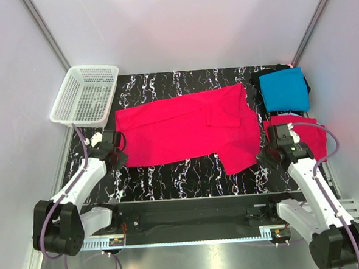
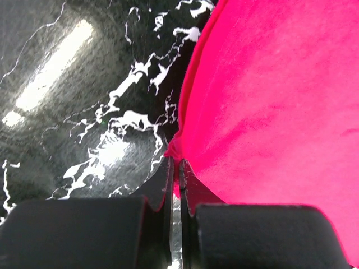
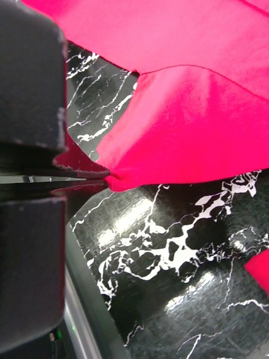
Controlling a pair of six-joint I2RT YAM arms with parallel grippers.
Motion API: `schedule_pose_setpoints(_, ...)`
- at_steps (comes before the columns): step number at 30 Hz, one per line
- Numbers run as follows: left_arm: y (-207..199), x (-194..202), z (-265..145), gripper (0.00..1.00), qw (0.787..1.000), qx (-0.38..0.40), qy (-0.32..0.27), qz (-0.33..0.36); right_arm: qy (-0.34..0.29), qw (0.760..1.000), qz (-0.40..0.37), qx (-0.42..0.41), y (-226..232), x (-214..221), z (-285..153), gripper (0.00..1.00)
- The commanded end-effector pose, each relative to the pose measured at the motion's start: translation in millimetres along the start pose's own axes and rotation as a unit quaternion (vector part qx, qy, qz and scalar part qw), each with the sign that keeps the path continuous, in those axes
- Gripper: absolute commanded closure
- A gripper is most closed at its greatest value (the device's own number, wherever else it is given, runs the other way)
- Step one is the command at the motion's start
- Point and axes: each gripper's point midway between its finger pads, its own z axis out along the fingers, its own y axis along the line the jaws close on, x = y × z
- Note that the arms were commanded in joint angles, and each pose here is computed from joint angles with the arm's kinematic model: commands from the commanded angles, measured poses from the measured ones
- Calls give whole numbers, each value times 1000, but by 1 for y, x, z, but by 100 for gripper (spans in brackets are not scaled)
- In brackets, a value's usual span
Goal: Fold and stack the t-shirts
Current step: Fold the tshirt
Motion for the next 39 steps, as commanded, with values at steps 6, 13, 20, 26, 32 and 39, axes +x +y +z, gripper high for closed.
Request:
schedule_pose_setpoints(6,9,13,-12,100,1000,2,9,-3,-39,999,18,3,-6,-13,-31,100)
schedule_pose_setpoints(13,9,17,-21,100,1000,4,11,3,-37,998,40,-17,-4,-9,-43,100)
schedule_pose_setpoints(20,14,18,-30,100,1000,9,7,0,-39,998,43,-24,-6,-8,-50,100)
schedule_pose_setpoints(26,-5,-2,-30,100,1000,-2,-9,4,-36,999,18,-25,18,-23,-32,100)
schedule_pose_setpoints(32,-42,-32,-38,100,1000,10,-28,1,-72,996,-15,-51,67,-68,-38,100)
schedule_pose_setpoints(39,-86,-62,-35,100,999,17,-40,-3,-84,991,-78,-62,126,-114,-20,100)
